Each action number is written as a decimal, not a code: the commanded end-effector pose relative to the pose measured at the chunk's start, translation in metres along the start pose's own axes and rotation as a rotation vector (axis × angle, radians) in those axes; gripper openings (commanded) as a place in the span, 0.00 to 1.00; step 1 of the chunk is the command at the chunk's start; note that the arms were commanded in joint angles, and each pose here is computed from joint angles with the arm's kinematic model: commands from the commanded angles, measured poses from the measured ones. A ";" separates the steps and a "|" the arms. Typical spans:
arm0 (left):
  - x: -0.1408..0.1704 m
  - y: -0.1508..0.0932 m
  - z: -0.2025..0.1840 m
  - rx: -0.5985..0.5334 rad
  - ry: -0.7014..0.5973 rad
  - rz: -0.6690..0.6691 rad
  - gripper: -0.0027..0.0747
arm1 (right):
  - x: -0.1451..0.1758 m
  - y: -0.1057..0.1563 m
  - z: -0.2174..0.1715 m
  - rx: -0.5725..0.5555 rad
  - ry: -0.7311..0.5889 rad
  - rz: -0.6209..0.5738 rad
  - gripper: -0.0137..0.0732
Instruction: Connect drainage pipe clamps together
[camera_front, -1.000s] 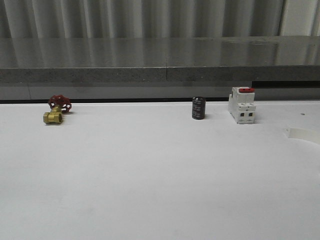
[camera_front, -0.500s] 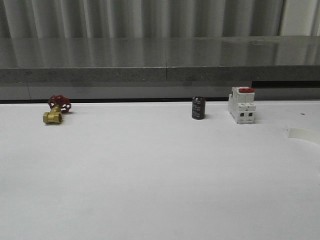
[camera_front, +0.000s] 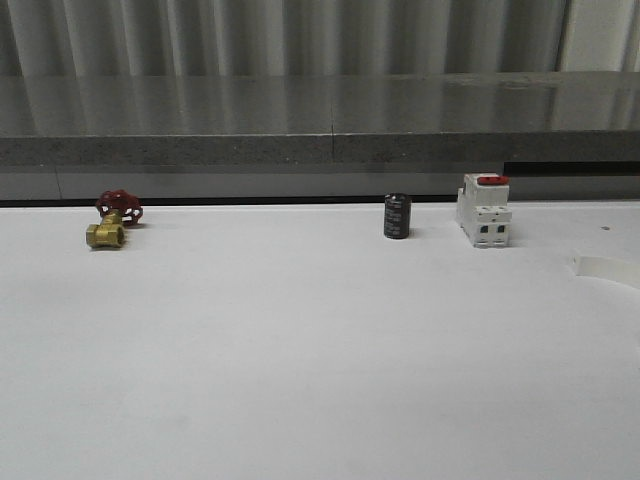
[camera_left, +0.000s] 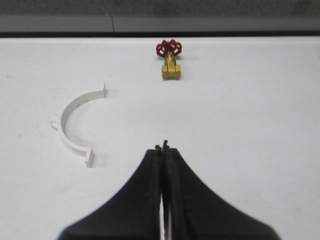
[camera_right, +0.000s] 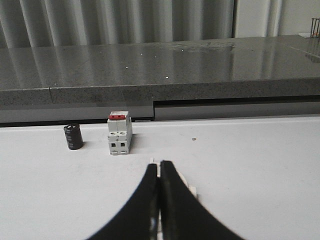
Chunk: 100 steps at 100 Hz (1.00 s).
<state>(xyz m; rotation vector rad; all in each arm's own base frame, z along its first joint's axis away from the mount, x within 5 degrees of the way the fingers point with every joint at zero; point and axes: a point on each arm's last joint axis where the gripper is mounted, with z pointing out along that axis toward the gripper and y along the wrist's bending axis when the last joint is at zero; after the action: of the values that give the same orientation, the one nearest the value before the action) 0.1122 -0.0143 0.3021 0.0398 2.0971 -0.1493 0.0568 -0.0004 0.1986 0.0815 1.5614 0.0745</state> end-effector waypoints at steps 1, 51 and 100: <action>-0.017 -0.001 0.009 -0.002 -0.010 -0.010 0.01 | -0.013 0.001 -0.003 -0.011 -0.107 -0.013 0.08; -0.010 0.001 0.047 -0.014 0.171 -0.022 0.49 | -0.013 0.001 -0.003 -0.011 -0.107 -0.013 0.08; -0.032 0.012 0.054 -0.062 0.208 -0.090 0.70 | -0.013 0.001 -0.003 -0.011 -0.107 -0.013 0.08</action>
<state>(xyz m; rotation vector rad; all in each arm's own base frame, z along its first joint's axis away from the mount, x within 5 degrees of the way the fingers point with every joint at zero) 0.1611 -0.0135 0.2803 -0.0183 2.3709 -0.1361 0.0568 -0.0004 0.1986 0.0815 1.5614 0.0745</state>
